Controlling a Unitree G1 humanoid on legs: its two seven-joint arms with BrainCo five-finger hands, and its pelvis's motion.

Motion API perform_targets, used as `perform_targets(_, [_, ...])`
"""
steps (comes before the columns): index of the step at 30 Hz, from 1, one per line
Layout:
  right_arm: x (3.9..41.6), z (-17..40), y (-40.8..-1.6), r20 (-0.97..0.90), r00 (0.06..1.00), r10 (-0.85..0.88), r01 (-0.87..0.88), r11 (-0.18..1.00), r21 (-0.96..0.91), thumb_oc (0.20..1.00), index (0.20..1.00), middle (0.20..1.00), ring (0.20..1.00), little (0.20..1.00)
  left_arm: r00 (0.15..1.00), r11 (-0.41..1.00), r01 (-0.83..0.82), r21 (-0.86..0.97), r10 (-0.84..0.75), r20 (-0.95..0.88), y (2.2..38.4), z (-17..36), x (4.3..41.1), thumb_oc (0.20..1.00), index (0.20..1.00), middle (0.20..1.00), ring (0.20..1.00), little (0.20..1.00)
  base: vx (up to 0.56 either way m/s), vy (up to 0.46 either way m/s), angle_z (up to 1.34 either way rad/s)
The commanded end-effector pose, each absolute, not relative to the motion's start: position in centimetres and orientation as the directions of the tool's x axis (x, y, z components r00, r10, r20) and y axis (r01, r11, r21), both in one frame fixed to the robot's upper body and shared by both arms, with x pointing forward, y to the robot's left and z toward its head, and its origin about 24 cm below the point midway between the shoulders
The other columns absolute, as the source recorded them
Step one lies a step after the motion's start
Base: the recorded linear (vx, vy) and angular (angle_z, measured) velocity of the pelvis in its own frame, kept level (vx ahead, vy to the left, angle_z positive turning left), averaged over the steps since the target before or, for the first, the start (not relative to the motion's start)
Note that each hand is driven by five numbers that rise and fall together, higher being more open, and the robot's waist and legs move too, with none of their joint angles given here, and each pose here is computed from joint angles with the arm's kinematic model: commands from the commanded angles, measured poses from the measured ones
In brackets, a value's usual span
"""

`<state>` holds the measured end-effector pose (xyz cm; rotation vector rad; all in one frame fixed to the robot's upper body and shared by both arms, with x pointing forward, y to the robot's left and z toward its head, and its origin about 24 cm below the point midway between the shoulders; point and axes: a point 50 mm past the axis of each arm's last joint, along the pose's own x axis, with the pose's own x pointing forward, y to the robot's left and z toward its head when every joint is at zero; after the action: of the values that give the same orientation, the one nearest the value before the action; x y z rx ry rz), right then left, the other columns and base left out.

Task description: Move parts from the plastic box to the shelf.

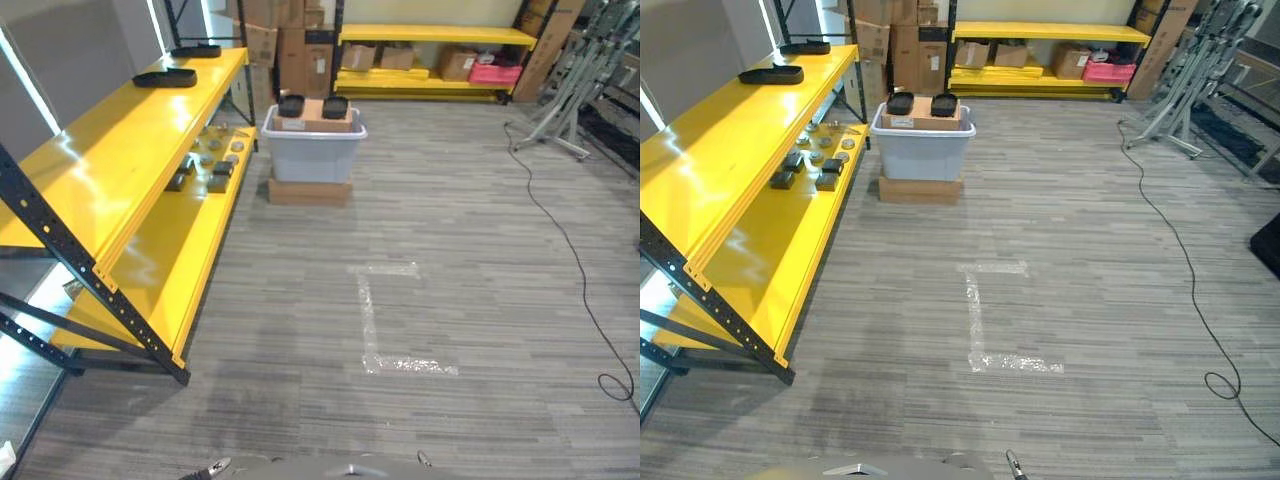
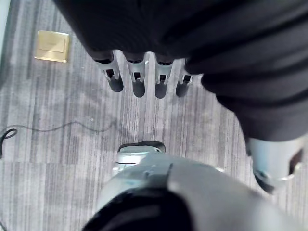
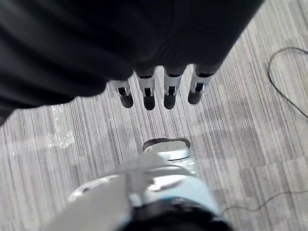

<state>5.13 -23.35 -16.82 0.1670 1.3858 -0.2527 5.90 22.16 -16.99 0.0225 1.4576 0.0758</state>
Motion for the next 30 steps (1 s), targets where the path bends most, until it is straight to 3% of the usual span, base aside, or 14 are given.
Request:
perform_targets(1, [9.2,-15.6,-25.4,-0.949,0.291,-0.125,0.281,0.959,-0.04,1.0,1.0,1.0,1.0,1.0,0.166,0.998,-0.036,0.054,0.059,-0.984,23.0,-16.2,9.6,1.0,1.0,1.0,1.0,1.0,0.0,0.0,0.0])
perform_targets(2, [9.3,-15.6,-25.4,-0.948,0.293,-0.125,0.28,0.959,-0.04,1.0,1.0,1.0,1.0,1.0,0.166,0.998,-0.037,0.053,0.059,-0.984,23.0,-16.2,9.5,1.0,1.0,1.0,1.0,1.0,0.0,0.0,0.0])
perform_targets(5, [11.0,-15.1,-25.4,-0.901,0.415,-0.124,0.211,0.977,-0.037,1.0,1.0,1.0,1.0,1.0,0.169,0.993,-0.09,0.07,0.084,-0.982,23.3,-16.2,9.2,1.0,1.0,1.0,1.0,1.0,-0.01,0.01,-0.03])
perform_targets(10, [11.2,-14.9,-25.5,-0.889,0.443,-0.113,0.133,0.989,-0.06,1.0,1.0,1.0,1.0,1.0,0.187,0.987,-0.127,0.097,0.12,-0.975,23.9,-16.1,9.3,1.0,1.0,1.0,1.0,1.0,0.0,0.003,-0.01])
perform_targets(17, [13.5,-13.4,-25.6,-0.741,0.633,-0.224,0.172,0.974,-0.148,1.0,1.0,1.0,1.0,1.0,0.366,0.971,-0.219,0.092,0.169,-0.915,23.4,-15.6,11.1,1.0,1.0,1.0,1.0,1.0,-0.01,0.016,-0.01])
perform_targets(24, [13.6,-13.4,-25.1,-0.735,0.659,-0.155,0.181,0.982,-0.045,1.0,1.0,1.0,1.0,1.0,0.447,0.974,-0.158,0.161,0.217,-0.868,23.4,-15.2,12.1,1.0,1.0,1.0,1.0,1.0,-0.01,0.03,-0.03])
perform_targets(28, [12.4,-14.3,-24.7,-0.813,0.575,-0.094,0.206,0.978,0.032,1.0,1.0,1.0,1.0,1.0,0.49,0.976,-0.097,0.196,0.218,-0.844,23.4,-14.9,12.6,1.0,1.0,1.0,1.0,1.0,0.01,0.005,0.01])
perform_targets(30, [12.3,-14.4,-24.5,-0.806,0.591,-0.041,0.217,0.97,0.109,1.0,1.0,1.0,1.0,1.0,0.529,0.975,-0.086,0.205,0.219,-0.82,23.4,-14.6,13.3,1.0,1.0,1.0,1.0,1.0,0.06,0.021,0.05])
